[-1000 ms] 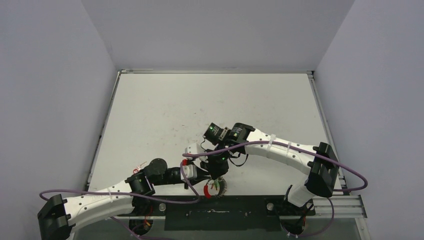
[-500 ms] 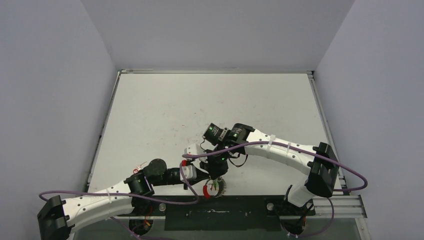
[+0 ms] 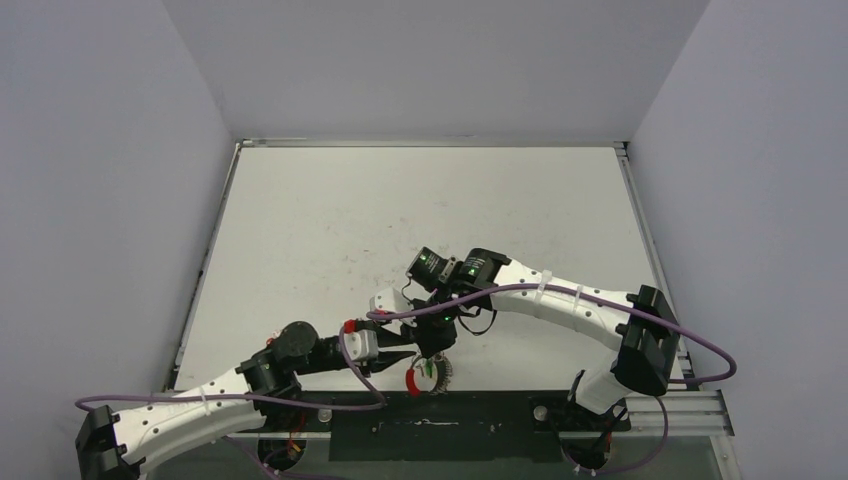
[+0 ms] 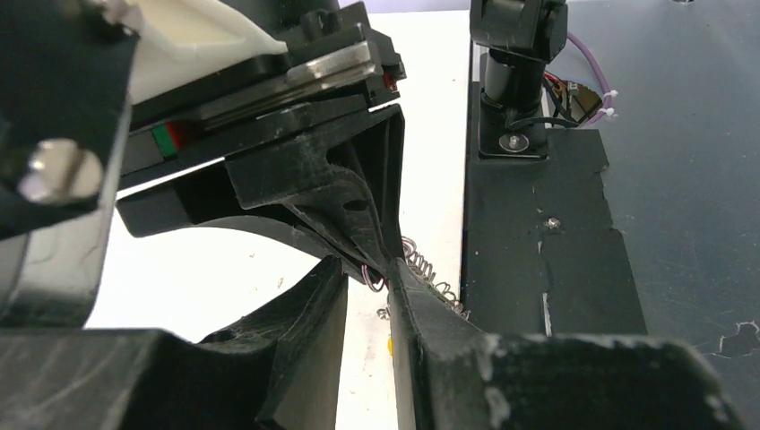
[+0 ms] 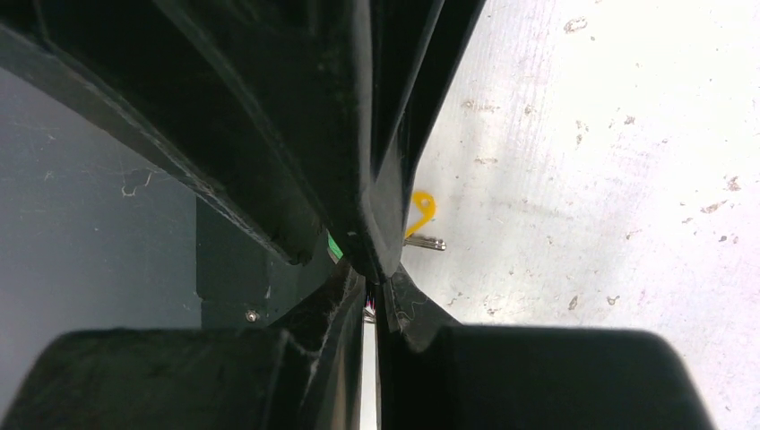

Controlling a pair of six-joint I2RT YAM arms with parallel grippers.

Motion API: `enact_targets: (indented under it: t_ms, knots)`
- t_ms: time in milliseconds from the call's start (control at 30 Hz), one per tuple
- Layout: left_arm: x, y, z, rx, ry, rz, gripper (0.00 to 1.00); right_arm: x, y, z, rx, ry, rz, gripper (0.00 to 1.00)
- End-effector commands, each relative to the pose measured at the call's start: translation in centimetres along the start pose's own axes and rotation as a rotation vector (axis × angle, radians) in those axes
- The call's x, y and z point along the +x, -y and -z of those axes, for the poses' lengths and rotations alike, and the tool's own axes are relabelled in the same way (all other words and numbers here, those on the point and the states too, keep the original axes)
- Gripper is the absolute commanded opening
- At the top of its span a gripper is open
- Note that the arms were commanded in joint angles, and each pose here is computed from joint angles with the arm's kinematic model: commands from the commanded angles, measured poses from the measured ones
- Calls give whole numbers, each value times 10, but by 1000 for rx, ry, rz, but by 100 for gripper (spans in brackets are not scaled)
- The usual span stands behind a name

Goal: Put the keys on the keyring

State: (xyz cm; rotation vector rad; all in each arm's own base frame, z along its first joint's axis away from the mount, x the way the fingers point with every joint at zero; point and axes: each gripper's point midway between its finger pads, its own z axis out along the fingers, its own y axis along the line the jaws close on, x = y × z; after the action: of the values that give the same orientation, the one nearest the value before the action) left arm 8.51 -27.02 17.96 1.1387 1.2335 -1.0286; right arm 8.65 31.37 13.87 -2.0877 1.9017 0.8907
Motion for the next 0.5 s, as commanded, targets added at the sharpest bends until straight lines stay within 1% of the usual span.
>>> enact_targets:
  t_ms: [0, 167, 333, 433, 467]
  knots:
    - [-12, -7, -5, -27, 21, 5, 23, -10, -4, 11, 21, 39, 47, 0]
    - [-4, -11, -13, -32, -24, 18, 23, -10, -5, 11, 21, 39, 44, 0]
    - [-7, -11, -19, -25, -5, 20, 28, -9, -5, 12, 24, 36, 43, 0]
    - [-8, -12, -20, -28, 9, 24, 27, -10, -5, 12, 26, 39, 43, 0]
    - [-7, -12, -21, -28, 12, 26, 25, -11, -5, 12, 25, 42, 44, 0]
